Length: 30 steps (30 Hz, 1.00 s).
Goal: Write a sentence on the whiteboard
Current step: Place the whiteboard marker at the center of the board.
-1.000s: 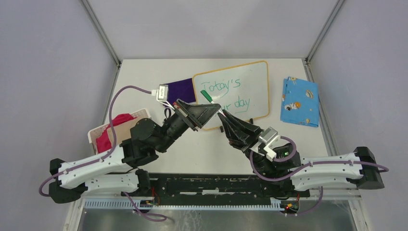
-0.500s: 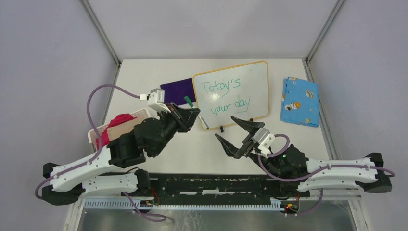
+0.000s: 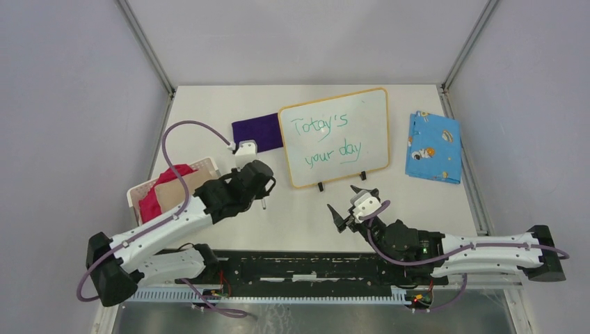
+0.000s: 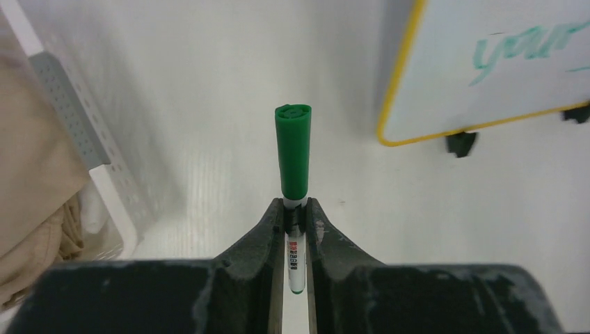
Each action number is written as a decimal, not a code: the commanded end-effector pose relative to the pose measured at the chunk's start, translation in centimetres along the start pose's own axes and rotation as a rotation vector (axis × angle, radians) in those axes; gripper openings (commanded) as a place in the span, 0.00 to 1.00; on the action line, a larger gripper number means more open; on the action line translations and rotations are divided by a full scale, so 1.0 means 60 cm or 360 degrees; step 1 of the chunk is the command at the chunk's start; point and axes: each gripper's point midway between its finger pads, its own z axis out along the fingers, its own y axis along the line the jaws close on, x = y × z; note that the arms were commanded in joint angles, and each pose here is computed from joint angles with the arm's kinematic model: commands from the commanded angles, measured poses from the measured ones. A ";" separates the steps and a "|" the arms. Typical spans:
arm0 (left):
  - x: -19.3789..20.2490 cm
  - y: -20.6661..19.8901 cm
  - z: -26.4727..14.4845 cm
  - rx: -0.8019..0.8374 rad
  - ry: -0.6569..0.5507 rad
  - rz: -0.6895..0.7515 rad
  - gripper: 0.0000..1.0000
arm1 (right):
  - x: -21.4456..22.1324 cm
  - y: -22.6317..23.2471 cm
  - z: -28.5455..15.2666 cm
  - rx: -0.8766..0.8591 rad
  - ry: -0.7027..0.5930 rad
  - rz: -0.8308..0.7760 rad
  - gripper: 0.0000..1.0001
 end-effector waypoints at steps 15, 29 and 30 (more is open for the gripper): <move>0.106 0.042 0.169 -0.0197 0.0549 0.0035 0.07 | 0.022 -0.029 0.000 0.0162 0.0104 0.0073 0.82; 0.157 0.047 0.202 -0.0202 0.0678 0.0072 0.31 | 0.011 -0.034 0.001 0.0181 0.0101 0.0052 0.82; 0.156 0.047 0.201 -0.0200 0.0677 0.0072 0.34 | 0.010 -0.035 0.001 0.0183 0.0100 0.0052 0.81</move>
